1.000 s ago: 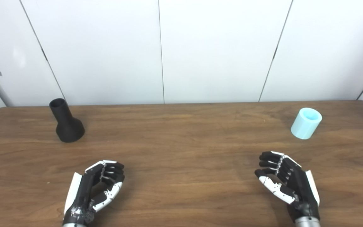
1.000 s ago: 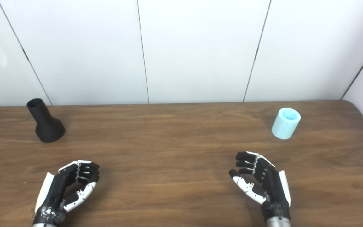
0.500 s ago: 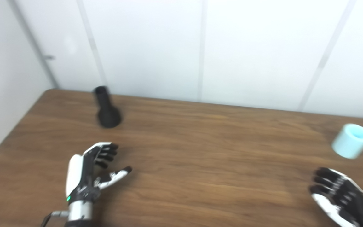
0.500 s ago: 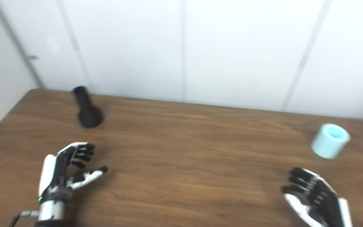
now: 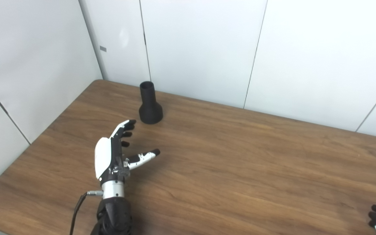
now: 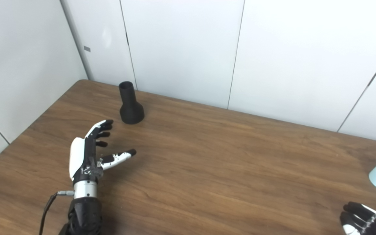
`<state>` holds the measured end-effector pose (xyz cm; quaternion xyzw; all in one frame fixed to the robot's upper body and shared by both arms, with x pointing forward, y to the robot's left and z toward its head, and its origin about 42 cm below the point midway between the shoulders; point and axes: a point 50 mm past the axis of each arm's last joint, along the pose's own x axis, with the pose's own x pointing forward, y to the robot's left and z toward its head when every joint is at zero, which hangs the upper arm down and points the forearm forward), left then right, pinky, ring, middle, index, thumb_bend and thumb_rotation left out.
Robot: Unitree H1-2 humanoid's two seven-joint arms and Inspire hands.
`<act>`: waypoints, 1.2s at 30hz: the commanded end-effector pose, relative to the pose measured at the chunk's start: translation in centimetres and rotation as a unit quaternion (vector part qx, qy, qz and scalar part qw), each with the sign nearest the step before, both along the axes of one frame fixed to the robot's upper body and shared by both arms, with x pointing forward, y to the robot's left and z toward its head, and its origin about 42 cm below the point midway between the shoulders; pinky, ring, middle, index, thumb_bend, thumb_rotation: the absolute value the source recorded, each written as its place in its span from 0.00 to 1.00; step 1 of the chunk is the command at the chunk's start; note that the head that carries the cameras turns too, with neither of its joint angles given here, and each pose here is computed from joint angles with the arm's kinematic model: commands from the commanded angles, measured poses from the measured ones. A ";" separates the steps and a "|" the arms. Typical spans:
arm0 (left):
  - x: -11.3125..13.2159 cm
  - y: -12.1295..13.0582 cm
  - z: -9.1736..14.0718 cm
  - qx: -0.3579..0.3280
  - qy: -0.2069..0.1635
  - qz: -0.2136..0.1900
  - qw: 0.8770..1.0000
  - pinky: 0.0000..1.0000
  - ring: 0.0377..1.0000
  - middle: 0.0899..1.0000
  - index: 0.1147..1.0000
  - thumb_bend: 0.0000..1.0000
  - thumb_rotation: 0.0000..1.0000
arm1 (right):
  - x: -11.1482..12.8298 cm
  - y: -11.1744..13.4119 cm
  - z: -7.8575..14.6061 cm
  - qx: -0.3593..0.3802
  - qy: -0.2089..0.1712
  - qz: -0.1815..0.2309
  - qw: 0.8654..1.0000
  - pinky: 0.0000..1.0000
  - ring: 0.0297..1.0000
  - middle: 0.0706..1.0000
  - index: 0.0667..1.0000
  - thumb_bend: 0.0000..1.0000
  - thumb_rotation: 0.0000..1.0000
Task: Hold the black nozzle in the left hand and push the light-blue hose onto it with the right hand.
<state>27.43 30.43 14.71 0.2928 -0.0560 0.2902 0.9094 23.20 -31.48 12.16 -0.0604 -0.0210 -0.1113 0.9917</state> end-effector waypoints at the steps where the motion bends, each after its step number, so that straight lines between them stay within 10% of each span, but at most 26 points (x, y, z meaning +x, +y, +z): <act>1: 1.2 0.0 1.5 0.013 -0.041 -0.008 0.999 0.61 0.73 0.77 0.80 0.86 0.14 | 0.6 -0.1 1.2 -0.008 -0.031 0.003 0.999 0.54 0.60 0.60 0.57 0.41 0.42; 20: 5.8 -0.6 2.4 -0.060 0.009 -0.096 0.993 0.84 0.98 1.00 1.00 1.00 0.44 | 0.7 -0.3 0.9 -0.010 -0.036 0.009 0.999 0.50 0.59 0.59 0.55 0.51 0.53; 36: 9.1 -1.6 3.0 -0.129 -0.018 -0.075 0.989 0.92 1.00 1.00 1.00 1.00 0.34 | 0.8 -0.7 0.5 -0.005 -0.032 0.004 0.999 0.49 0.58 0.59 0.55 0.52 0.55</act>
